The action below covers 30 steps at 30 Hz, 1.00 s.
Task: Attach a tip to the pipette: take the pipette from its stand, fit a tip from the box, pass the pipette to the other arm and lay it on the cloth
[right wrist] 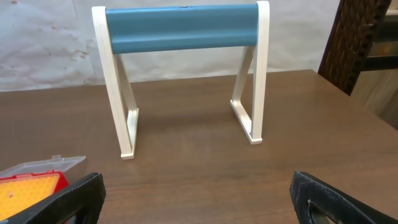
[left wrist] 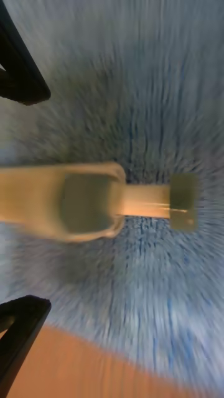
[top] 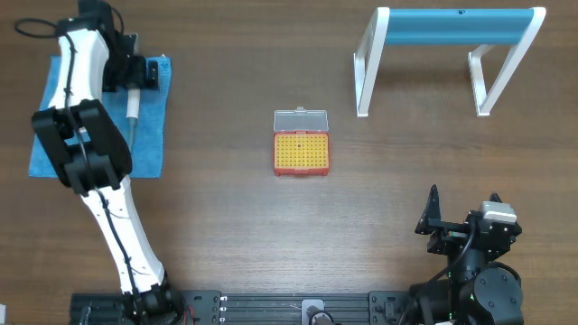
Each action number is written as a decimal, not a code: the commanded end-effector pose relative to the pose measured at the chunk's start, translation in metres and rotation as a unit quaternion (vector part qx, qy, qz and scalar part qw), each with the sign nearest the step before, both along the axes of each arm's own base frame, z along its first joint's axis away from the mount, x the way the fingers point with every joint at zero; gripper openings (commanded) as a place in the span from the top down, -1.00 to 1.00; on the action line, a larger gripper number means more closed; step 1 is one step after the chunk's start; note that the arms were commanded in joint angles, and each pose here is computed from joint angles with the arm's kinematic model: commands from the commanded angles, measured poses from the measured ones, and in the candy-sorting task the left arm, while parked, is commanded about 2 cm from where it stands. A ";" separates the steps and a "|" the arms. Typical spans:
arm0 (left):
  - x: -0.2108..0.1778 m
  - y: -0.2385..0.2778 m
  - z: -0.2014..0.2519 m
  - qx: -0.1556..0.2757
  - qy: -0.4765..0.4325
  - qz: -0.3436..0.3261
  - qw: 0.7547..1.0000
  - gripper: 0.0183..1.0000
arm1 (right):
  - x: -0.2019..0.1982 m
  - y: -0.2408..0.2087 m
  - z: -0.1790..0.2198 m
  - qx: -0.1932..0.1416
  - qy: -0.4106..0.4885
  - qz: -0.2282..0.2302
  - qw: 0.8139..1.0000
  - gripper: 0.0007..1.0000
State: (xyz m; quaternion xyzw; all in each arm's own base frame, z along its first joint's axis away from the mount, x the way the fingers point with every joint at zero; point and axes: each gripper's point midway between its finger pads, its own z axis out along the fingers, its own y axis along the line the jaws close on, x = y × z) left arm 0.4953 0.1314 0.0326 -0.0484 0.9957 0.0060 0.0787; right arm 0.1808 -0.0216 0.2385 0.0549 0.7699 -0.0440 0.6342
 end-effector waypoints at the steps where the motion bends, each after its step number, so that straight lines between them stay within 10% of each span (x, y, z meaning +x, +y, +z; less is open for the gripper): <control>1: 0.003 0.004 0.174 0.047 -0.174 0.023 0.983 -1.00 | 0.000 0.001 -0.002 0.008 0.000 0.002 1.000 -0.95; 10: -0.092 -0.031 0.404 0.053 -0.423 0.057 0.903 -1.00 | 0.000 0.001 -0.002 0.008 0.000 0.002 1.000 -0.95; 14: -0.182 -0.019 0.461 0.210 -0.440 0.030 0.873 -1.00 | 0.000 0.001 -0.002 0.008 0.000 0.002 1.000 -0.95; 20: -0.307 -0.038 0.522 0.260 -0.527 0.070 0.806 -1.00 | 0.000 0.001 -0.002 0.008 0.000 0.002 1.000 -0.95; 25: -0.419 -0.085 0.537 0.191 -0.642 0.097 0.736 -1.00 | 0.000 0.001 -0.002 0.008 0.000 0.002 1.000 -0.95; 30: -0.460 -0.125 0.485 0.139 -0.665 0.036 0.733 -1.00 | 0.000 0.001 -0.002 0.008 0.000 0.002 1.000 -0.95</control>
